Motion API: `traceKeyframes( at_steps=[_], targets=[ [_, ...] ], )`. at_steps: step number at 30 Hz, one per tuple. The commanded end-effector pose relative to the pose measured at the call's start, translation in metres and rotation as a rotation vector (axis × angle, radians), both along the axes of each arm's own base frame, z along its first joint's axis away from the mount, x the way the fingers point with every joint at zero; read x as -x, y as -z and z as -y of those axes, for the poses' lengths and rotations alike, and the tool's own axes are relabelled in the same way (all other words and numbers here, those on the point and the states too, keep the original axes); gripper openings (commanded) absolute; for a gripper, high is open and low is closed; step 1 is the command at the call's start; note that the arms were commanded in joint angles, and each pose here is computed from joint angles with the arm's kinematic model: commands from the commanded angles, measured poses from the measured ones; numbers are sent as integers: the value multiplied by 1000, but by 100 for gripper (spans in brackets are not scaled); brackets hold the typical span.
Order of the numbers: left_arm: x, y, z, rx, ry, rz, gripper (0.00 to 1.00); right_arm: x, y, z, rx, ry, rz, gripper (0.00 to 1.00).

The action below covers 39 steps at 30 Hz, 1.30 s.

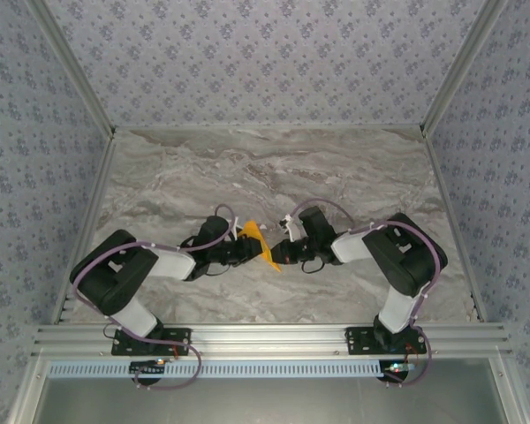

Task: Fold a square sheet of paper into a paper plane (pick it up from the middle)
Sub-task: Fold the wing for the fifth time at the center of the table.

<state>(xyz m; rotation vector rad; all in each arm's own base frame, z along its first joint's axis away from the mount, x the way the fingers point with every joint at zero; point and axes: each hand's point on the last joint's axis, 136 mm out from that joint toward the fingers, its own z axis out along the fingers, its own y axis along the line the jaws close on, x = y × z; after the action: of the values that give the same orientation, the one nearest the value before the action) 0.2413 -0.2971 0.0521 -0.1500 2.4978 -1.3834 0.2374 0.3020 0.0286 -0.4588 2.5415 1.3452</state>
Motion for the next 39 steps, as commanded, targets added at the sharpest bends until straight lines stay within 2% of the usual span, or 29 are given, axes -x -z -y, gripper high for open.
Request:
traceKeyframes(
  at_steps=[1,9,23,29,33,39],
  targets=[
    [-6,-1,5,-1,11,39,18,2,0,-1,-33,7,-52,3],
    [-9,7,10,-7,18,31,17,2,4,0,-38,12,-90,3],
    [-11,-2,11,22,18,80,17,3,10,2,-10,10,-101,3],
    [-12,10,11,-8,19,45,15,3,10,3,-5,11,-103,4],
    [-11,19,10,-27,12,16,15,3,12,4,16,7,-113,7],
    [-13,28,8,-54,-1,-12,14,8,11,6,57,-25,-99,17]
  ],
)
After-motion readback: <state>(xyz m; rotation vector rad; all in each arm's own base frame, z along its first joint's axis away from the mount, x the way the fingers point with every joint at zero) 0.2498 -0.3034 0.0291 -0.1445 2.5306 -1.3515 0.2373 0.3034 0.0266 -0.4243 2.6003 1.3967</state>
